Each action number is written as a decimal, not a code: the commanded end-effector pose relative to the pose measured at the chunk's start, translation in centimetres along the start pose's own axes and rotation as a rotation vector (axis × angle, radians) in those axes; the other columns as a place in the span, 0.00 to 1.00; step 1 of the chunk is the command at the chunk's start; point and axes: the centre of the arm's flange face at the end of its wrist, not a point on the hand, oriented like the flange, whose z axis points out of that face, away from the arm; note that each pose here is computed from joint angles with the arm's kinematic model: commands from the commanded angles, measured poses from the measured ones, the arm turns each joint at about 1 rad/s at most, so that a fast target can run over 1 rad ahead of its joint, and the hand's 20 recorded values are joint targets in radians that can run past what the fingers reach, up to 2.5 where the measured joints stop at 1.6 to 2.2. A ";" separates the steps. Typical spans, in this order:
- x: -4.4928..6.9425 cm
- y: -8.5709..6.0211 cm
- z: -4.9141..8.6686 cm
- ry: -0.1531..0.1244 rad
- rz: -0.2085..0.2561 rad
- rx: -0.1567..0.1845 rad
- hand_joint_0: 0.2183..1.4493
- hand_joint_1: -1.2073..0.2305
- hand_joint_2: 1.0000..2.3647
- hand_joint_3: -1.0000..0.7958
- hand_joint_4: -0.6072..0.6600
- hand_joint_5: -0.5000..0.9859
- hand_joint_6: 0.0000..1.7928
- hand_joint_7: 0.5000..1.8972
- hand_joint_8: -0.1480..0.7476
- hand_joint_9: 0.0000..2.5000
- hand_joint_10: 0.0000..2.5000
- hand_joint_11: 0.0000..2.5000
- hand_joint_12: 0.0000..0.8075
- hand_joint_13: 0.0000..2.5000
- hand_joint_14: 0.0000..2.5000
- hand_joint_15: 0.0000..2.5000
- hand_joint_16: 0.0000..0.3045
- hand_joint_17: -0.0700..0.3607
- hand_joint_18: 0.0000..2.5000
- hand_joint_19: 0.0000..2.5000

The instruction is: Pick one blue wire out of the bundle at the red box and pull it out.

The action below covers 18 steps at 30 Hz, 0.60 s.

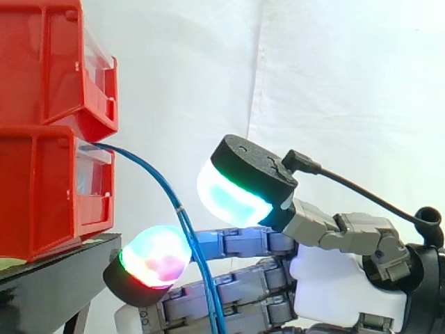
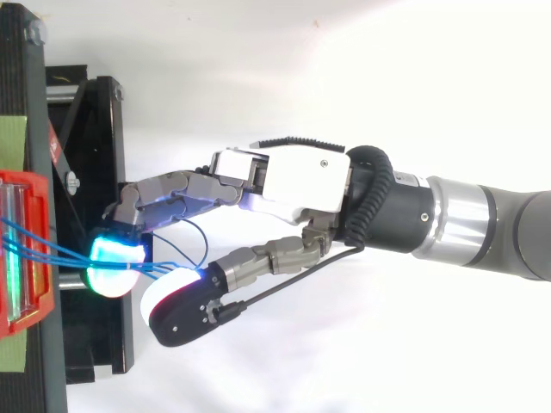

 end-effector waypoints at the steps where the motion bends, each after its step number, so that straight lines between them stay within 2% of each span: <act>1: -0.1 0.3 0.2 -0.002 0.001 -0.006 0.30 0.39 0.00 0.32 0.71 0.26 0.28 0.47 0.44 0.25 0.00 0.03 0.41 0.15 0.00 0.07 0.17 0.43 0.11 0.10; 8: 0.1 0.3 0.3 -0.001 -0.008 -0.010 0.30 0.39 0.00 0.32 0.71 0.26 0.28 0.48 0.45 0.25 0.00 0.04 0.41 0.15 0.00 0.07 0.17 0.43 0.11 0.10; 13: -0.3 0.3 0.4 -0.009 -0.010 -0.011 0.30 0.39 0.00 0.32 0.71 0.26 0.28 0.47 0.45 0.25 0.00 0.04 0.41 0.15 0.00 0.07 0.17 0.43 0.11 0.10; 14: -0.3 -0.4 0.2 -0.011 -0.014 -0.002 0.30 0.39 0.00 0.32 0.71 0.26 0.28 0.47 0.44 0.25 0.00 0.04 0.41 0.16 0.00 0.07 0.17 0.43 0.11 0.10; 18: -0.7 -0.9 0.2 -0.020 -0.015 0.002 0.30 0.39 0.00 0.32 0.71 0.26 0.28 0.48 0.44 0.25 0.00 0.04 0.41 0.16 0.00 0.07 0.17 0.43 0.11 0.11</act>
